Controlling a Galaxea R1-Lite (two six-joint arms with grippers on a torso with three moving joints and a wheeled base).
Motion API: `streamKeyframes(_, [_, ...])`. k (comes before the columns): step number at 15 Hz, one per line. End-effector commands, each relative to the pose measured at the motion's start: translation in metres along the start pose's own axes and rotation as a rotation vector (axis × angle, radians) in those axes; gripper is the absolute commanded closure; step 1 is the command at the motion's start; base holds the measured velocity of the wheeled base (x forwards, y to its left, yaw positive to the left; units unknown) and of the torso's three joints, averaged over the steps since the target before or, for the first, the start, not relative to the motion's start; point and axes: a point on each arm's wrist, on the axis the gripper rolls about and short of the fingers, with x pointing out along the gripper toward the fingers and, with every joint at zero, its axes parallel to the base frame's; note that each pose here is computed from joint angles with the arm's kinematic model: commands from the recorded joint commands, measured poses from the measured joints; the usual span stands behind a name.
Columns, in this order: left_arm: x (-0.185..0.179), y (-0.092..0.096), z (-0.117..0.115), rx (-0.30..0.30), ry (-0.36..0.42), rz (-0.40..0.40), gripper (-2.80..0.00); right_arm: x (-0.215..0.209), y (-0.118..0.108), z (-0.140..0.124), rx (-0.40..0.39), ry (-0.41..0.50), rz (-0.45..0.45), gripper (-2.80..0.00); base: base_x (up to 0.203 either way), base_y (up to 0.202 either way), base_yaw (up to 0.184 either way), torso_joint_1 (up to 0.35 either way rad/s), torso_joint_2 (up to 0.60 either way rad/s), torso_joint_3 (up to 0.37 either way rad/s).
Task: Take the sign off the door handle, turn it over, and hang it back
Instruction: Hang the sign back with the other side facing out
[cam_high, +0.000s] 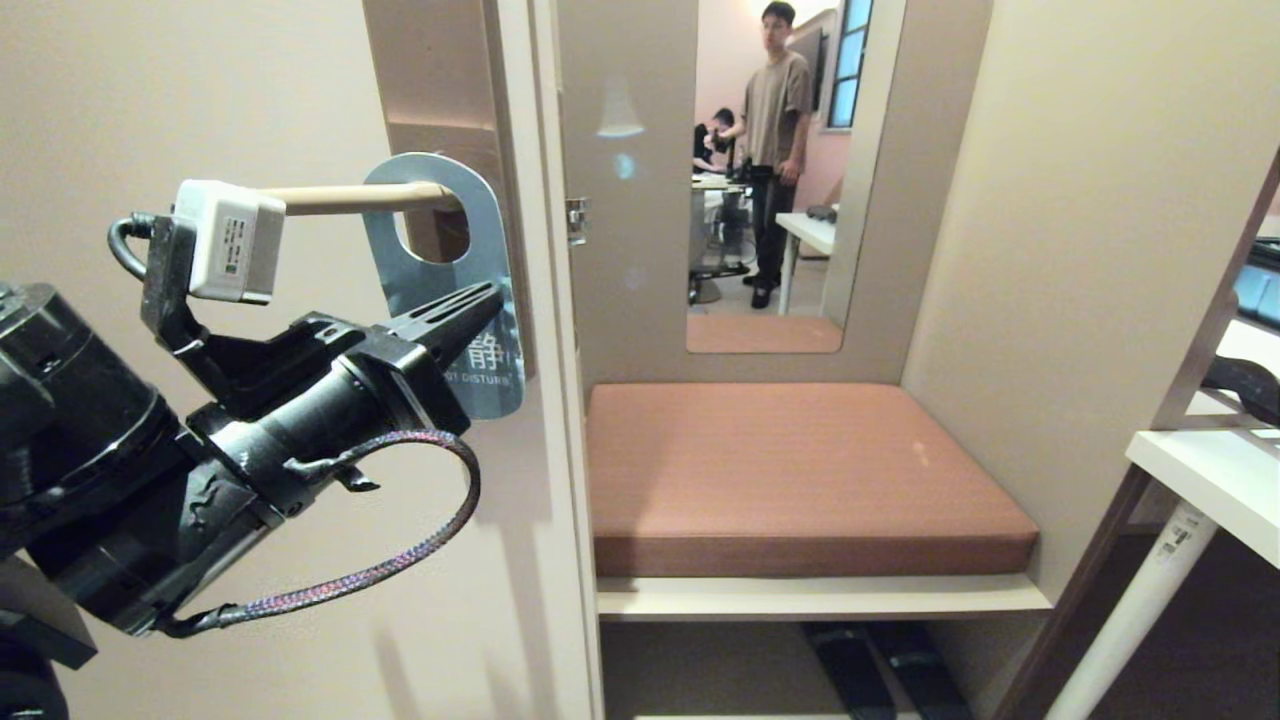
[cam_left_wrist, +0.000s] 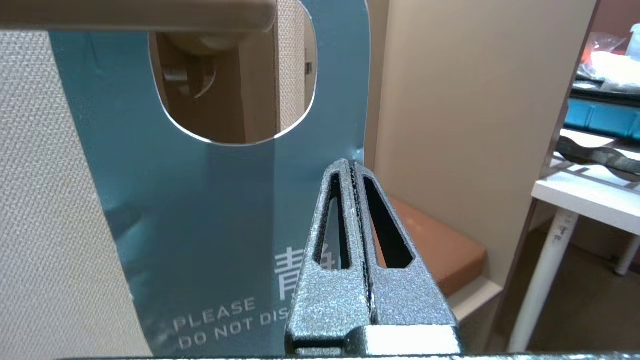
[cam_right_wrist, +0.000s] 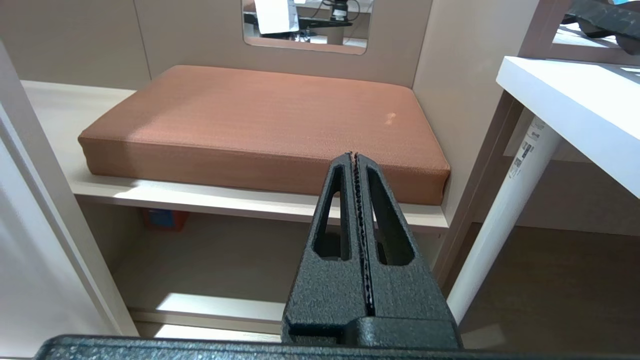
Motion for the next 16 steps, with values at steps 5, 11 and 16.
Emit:
streamKeyframes(5, [0.004, 0.001, -0.002, 0.006, -0.027, 0.005, 0.0, 0.0, 0.0, 0.0, 0.0, 0.0, 0.001, 0.0, 0.0, 0.0, 0.0, 0.0, 0.0, 0.0])
streamKeyframes(11, [0.001, 0.002, -0.003, 0.009, -0.022, 0.01, 0.0, 0.0, 0.0, 0.0, 0.0, 0.0, 0.002, 0.0, 0.0, 0.0, 0.0, 0.0, 0.0, 0.0])
streamKeyframes(16, [-0.023, 0.001, -0.007, 0.041, 0.0, 0.009, 0.0, 0.0, 0.0, 0.0, -0.002, 0.0, 0.002, 0.0, 0.0, 0.0, 0.0, 0.0, 0.0, 0.0])
